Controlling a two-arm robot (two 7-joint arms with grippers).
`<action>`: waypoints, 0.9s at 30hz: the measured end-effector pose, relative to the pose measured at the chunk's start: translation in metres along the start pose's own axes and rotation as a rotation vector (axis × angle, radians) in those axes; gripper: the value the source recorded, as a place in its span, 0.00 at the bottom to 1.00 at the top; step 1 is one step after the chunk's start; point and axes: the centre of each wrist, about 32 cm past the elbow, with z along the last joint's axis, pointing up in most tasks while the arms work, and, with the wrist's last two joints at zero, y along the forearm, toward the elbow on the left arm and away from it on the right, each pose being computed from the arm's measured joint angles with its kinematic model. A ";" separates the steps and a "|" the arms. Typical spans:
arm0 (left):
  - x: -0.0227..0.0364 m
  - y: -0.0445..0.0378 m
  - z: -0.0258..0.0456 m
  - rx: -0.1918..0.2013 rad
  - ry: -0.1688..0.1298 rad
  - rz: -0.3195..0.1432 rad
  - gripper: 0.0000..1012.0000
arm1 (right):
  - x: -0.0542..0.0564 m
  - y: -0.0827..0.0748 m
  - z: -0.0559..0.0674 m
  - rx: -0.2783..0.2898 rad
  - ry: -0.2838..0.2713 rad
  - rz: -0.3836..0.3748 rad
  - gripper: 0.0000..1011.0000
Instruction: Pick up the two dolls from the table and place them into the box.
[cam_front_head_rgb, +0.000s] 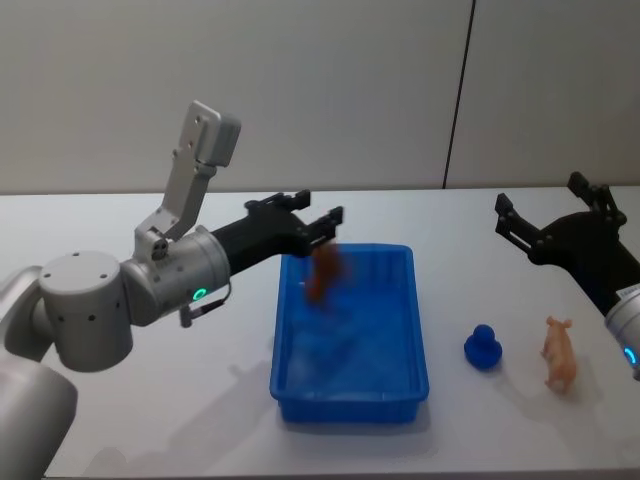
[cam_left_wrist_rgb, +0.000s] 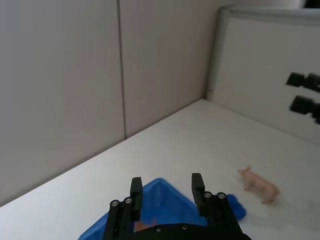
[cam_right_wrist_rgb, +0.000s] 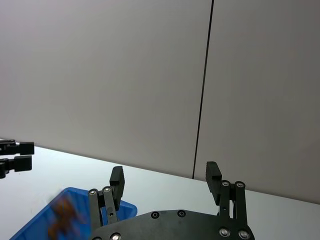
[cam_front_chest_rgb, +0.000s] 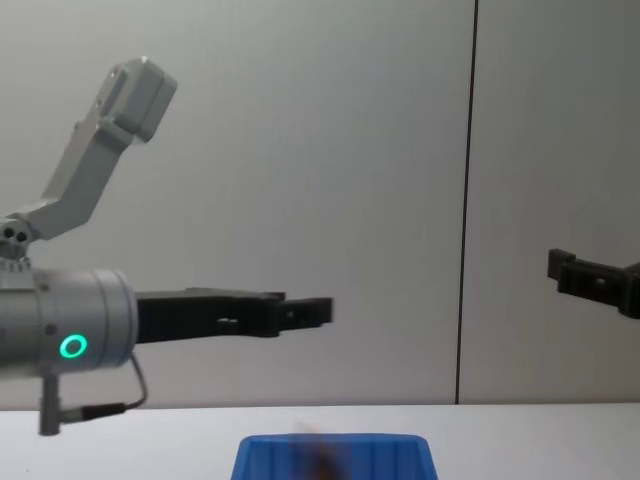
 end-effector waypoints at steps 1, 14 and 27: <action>0.0004 -0.0027 0.0006 -0.014 0.007 -0.030 0.59 | 0.000 0.000 0.000 0.000 0.000 0.000 0.99; 0.0078 -0.0147 -0.0018 -0.067 0.016 -0.170 0.97 | 0.000 0.000 0.000 0.000 0.000 0.000 0.99; 0.0077 -0.0061 -0.0042 -0.087 -0.074 -0.088 0.99 | 0.000 0.000 0.000 0.000 0.000 0.000 0.99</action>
